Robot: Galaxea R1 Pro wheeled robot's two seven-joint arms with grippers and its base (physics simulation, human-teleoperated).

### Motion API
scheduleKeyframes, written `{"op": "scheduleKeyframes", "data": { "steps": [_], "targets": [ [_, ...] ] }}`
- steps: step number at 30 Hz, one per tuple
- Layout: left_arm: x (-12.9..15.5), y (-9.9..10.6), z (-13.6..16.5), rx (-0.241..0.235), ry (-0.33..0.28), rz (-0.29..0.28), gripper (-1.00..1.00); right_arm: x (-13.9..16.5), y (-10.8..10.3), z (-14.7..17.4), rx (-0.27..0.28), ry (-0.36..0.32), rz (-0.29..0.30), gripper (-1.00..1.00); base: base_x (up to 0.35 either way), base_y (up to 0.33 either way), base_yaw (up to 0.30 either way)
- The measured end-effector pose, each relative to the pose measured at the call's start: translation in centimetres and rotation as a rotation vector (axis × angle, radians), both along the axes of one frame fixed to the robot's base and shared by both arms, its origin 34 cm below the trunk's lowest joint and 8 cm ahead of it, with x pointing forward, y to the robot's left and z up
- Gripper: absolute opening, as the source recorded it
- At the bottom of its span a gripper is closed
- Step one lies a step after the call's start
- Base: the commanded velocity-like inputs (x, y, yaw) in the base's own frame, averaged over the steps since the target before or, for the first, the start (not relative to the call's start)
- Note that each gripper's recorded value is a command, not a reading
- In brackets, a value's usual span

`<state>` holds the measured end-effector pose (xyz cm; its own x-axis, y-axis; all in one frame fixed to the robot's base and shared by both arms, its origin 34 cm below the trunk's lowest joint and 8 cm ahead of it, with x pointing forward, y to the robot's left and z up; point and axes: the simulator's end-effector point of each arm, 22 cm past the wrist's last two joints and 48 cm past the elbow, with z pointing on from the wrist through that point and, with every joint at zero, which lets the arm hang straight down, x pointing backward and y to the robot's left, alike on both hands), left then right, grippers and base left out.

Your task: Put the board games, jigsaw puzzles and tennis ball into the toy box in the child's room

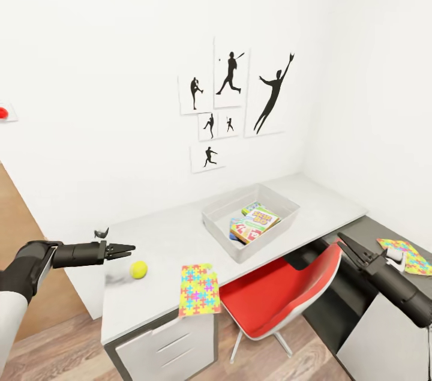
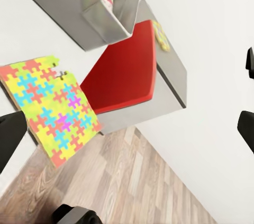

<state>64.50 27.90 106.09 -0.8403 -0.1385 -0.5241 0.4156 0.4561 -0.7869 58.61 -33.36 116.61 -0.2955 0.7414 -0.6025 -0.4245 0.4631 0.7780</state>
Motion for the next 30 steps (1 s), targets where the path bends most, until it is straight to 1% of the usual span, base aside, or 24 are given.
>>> {"op": "scheduleKeyframes", "data": {
  "steps": [7,18,25,30],
  "targets": [
    [0.0,0.0,0.0,-0.001,0.0,0.0,1.0,0.5,2.0,-0.4,-0.008,0.011,0.053,1.0,0.0,-0.284,0.0],
    [0.0,-0.2,0.0,-0.002,0.001,-0.002,1.0,0.7,3.2,-0.5,-0.014,0.014,0.081,1.0,0.0,-0.232,0.0],
    [0.0,-0.3,0.0,-0.003,0.001,-0.003,1.0,0.7,3.5,-0.5,-0.016,0.014,0.088,1.0,0.0,-0.203,0.0],
    [0.0,-0.3,0.0,-0.003,0.001,-0.004,1.0,0.8,4.2,-0.6,-0.021,0.016,0.106,1.0,0.0,-0.198,0.0]
  ]
}}
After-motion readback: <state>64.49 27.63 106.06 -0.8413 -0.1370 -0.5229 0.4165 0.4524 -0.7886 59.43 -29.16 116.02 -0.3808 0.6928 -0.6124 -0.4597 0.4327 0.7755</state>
